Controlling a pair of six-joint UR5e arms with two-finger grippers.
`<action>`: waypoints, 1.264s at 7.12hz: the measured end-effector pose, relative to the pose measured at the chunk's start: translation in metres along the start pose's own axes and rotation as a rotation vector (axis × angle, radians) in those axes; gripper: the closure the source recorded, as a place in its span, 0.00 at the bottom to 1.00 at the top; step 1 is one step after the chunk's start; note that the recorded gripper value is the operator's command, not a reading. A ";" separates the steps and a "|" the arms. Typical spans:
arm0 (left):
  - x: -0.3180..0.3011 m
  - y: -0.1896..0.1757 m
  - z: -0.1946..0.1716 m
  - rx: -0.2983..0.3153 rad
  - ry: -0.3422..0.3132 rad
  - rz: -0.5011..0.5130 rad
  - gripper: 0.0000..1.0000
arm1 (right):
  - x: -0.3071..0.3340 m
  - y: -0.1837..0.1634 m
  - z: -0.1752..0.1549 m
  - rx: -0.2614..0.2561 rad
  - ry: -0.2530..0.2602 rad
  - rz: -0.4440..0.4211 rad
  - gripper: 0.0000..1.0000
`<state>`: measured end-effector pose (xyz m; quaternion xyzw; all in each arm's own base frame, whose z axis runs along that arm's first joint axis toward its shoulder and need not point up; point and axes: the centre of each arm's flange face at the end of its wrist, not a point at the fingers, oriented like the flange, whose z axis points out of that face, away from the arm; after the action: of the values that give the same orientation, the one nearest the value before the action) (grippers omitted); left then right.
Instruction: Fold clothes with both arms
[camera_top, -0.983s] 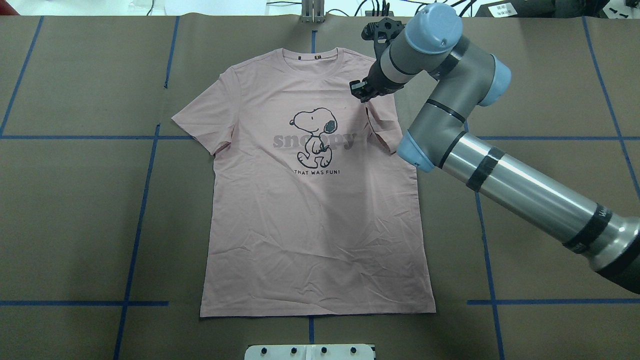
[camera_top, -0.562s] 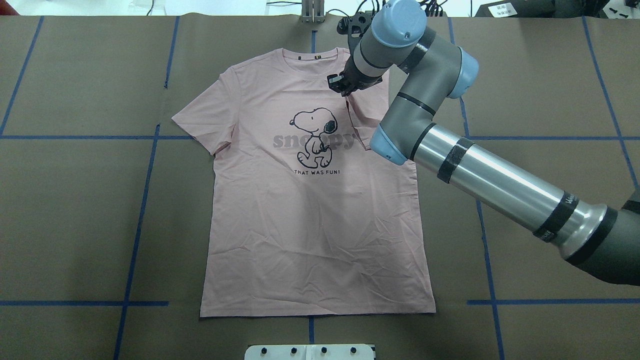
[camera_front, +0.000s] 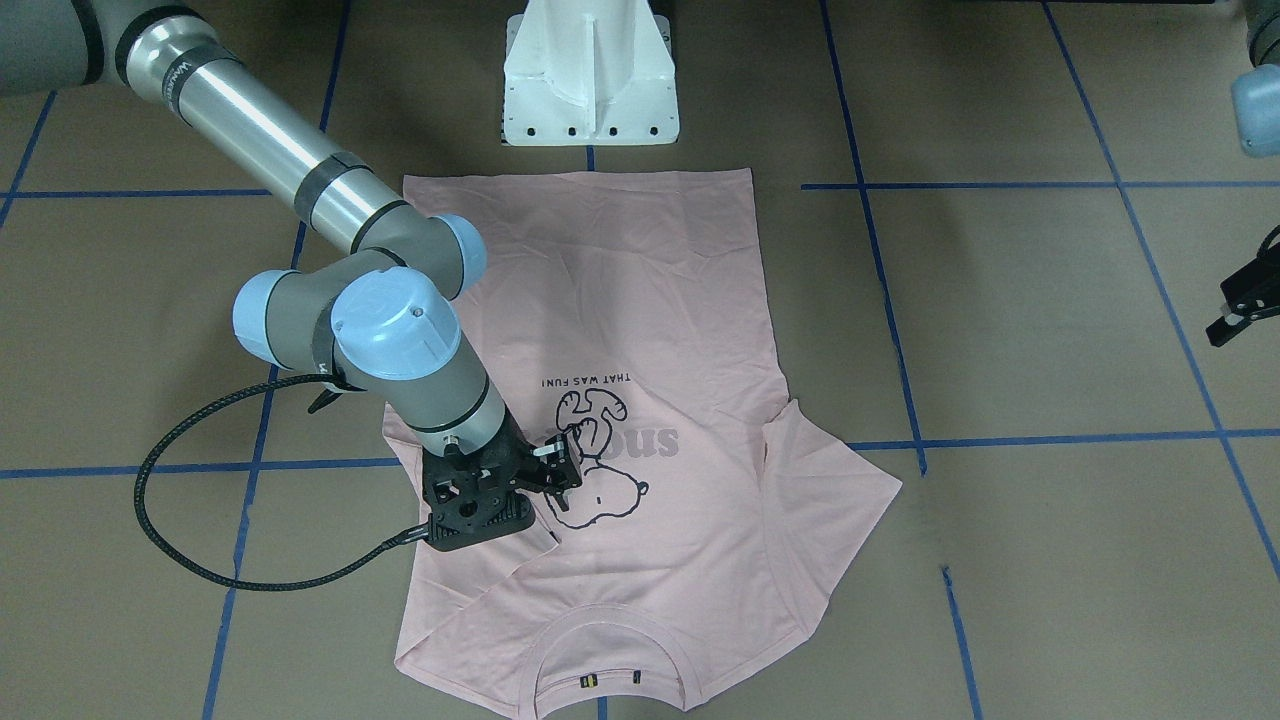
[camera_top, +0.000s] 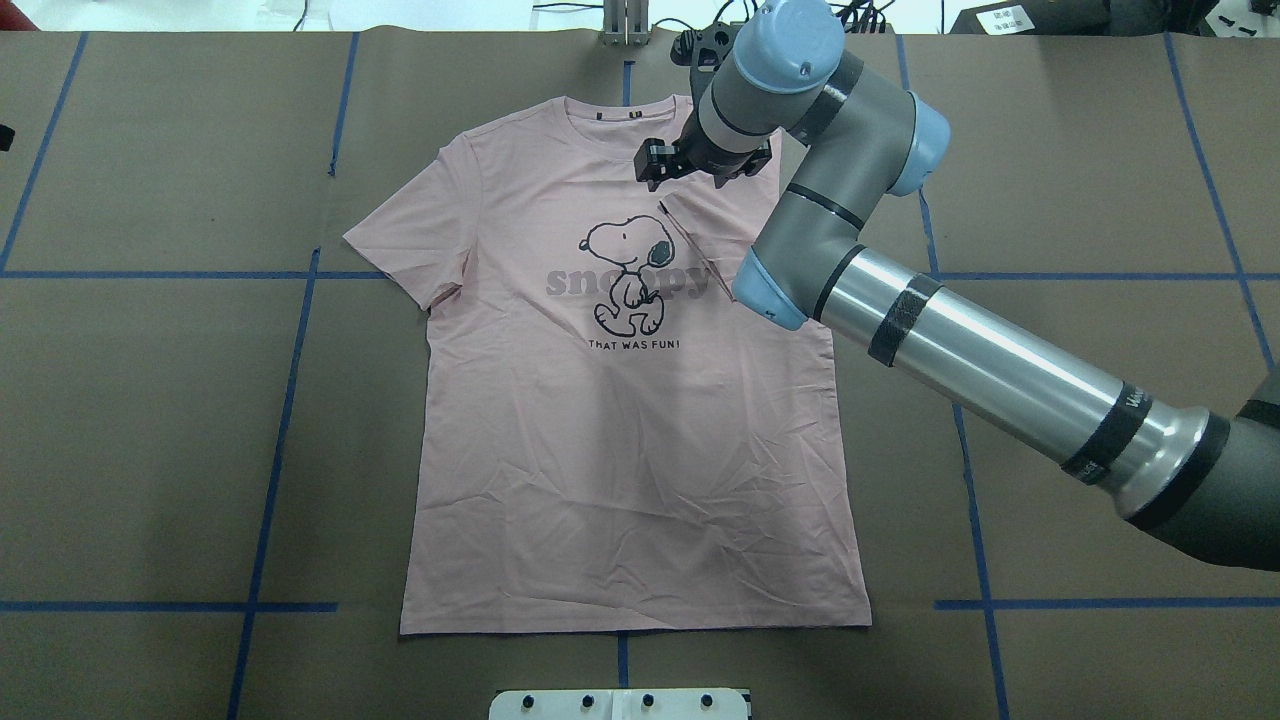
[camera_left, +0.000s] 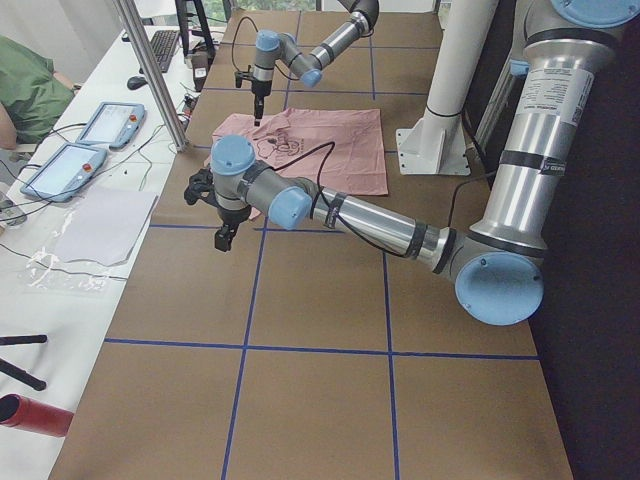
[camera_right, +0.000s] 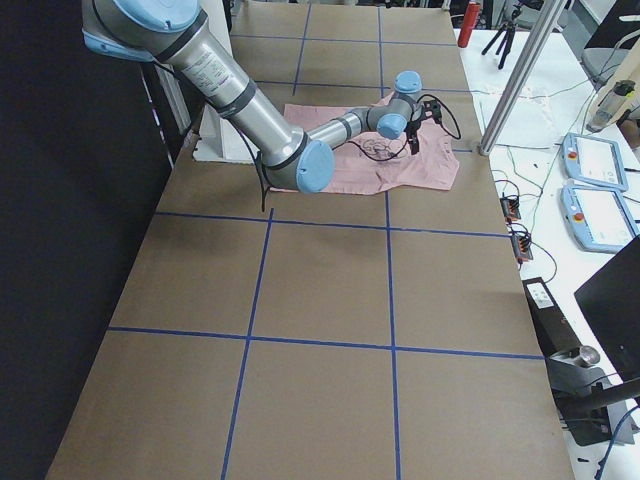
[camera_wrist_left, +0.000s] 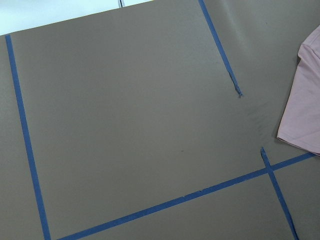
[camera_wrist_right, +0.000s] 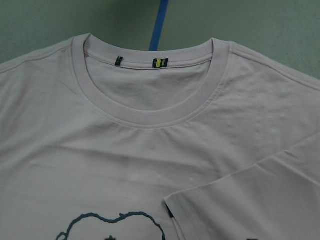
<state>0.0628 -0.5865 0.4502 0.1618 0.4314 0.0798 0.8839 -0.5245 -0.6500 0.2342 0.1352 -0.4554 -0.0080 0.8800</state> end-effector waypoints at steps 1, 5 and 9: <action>0.031 -0.010 0.017 -0.005 -0.007 -0.054 0.00 | -0.001 -0.002 -0.018 -0.072 0.050 0.070 0.00; 0.184 -0.007 0.156 0.088 -0.071 -0.292 0.00 | 0.048 -0.009 -0.114 -0.252 0.289 0.151 0.00; 0.215 -0.017 0.241 0.140 -0.108 -0.326 0.02 | 0.158 0.002 -0.157 -0.302 0.186 0.034 0.00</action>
<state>0.3849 -0.5944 0.4242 0.1548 0.4083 -0.1034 0.8937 -0.3063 -0.6334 0.2744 -0.0063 -0.3676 -0.0490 0.9287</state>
